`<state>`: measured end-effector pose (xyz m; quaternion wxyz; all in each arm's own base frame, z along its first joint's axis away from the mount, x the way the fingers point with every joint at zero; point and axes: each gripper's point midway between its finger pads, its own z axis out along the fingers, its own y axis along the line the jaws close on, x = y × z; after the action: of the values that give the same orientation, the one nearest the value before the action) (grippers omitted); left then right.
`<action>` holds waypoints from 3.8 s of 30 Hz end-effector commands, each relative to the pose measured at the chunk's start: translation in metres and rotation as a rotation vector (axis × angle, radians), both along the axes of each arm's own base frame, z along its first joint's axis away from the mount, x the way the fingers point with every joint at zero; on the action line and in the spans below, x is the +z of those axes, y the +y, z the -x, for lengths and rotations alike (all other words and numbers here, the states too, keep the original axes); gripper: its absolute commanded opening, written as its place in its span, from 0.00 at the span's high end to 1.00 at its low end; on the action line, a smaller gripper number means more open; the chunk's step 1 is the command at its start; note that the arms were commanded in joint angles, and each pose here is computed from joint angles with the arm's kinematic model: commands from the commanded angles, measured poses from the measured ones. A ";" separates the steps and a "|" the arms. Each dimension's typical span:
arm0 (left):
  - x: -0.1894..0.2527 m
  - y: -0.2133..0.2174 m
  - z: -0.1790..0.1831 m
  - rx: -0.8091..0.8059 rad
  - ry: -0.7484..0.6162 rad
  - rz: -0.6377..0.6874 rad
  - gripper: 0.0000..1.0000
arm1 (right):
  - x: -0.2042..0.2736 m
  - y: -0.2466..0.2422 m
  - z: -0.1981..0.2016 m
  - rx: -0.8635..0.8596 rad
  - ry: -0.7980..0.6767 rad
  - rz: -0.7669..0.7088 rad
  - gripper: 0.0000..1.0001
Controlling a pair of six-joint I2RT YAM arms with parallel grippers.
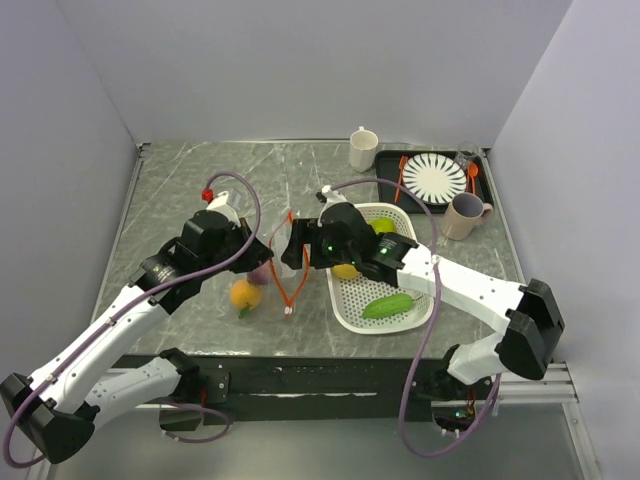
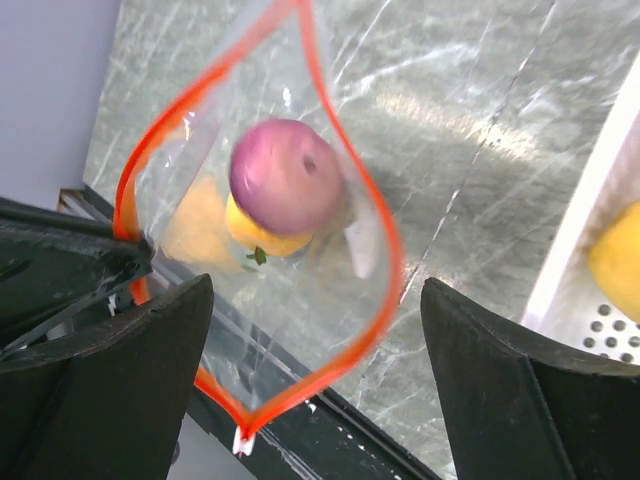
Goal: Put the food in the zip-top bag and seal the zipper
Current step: Place the fake fruit in the zipper food storage bag, then pick up the fake fruit from the bin.
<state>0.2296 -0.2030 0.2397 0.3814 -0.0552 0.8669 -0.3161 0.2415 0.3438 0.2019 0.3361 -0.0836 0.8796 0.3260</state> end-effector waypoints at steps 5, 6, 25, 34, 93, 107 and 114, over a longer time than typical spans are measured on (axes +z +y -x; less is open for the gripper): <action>0.033 0.013 -0.005 0.078 -0.100 0.036 0.99 | 0.029 -0.051 -0.017 -0.247 -0.105 0.026 0.07; 0.034 0.015 -0.005 0.080 -0.106 0.035 0.99 | 0.026 -0.060 -0.018 -0.280 -0.111 0.044 0.05; 0.017 0.001 -0.009 0.036 -0.071 0.033 0.99 | -0.019 -0.181 -0.025 -0.539 -0.089 0.246 0.00; 0.013 -0.003 -0.009 0.017 -0.075 0.036 0.99 | -0.044 -0.187 -0.035 -0.455 0.011 0.314 0.00; -0.002 0.003 -0.009 0.030 -0.026 -0.027 0.99 | -0.124 -0.229 -0.078 -0.574 0.157 0.459 0.54; -0.003 0.001 -0.009 0.025 -0.024 -0.022 0.99 | -0.126 -0.219 -0.073 -0.480 0.170 0.454 0.23; -0.002 0.005 -0.008 0.033 -0.028 -0.028 0.99 | -0.132 -0.220 -0.082 -0.475 0.179 0.491 0.01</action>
<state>0.2360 -0.1976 0.2234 0.3814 -0.0658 0.8756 -0.2890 0.3059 0.1246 0.0577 0.2724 0.0756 0.9587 0.0299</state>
